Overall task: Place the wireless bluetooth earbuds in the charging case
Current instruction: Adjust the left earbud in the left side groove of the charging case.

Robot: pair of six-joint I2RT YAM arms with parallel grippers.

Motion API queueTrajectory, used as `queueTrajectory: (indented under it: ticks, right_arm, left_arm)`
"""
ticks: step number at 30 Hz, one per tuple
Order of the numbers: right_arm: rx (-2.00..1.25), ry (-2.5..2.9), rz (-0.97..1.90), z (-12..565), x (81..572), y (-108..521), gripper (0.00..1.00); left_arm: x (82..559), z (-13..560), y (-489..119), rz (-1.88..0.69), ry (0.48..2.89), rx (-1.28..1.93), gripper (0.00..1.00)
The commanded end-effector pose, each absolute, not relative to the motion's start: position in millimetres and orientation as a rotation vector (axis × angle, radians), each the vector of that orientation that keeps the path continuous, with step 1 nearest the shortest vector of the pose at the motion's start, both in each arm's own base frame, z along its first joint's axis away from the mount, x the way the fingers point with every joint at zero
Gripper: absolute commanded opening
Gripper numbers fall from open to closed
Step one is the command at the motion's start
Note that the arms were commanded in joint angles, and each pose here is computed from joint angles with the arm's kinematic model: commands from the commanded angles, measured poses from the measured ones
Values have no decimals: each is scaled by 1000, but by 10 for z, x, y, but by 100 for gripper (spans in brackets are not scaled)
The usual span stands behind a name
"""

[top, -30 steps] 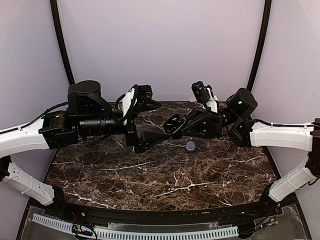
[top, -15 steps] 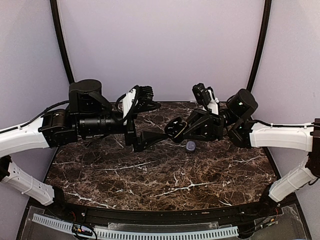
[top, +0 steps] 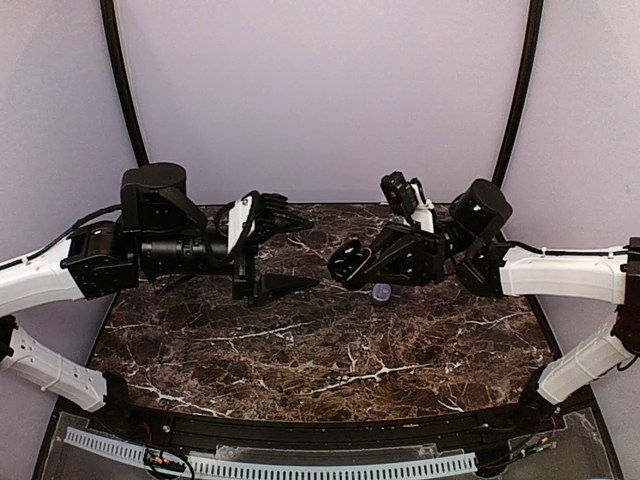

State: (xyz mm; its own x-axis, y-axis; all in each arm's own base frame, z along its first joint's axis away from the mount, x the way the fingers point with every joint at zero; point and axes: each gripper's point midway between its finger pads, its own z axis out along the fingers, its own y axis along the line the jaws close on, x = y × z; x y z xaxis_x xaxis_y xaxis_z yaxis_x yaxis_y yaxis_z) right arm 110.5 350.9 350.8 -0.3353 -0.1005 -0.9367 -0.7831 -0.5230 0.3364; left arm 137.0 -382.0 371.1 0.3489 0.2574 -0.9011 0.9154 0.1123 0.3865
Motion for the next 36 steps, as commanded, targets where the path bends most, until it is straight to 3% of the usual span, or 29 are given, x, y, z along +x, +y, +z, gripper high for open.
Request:
queueTrajectory:
  ticks: [1, 3, 13, 36]
  right_arm:
    - [-1408, 1157, 1915, 3527, 1071, 3428, 0]
    - [-1395, 1174, 1926, 3507, 1081, 3409, 0]
    - [-1342, 1303, 1961, 3290, 1080, 3384, 0]
    - [-1373, 1398, 1970, 3123, 1045, 3523, 0]
  left_arm:
    - [1210, 3879, -3522, -597, 980, 1437, 77]
    - [1152, 3830, -3469, -565, 945, 1496, 74]
    - [796, 3581, -3677, -508, 855, 1781, 42]
    - [885, 3306, -3934, -387, 863, 1897, 27]
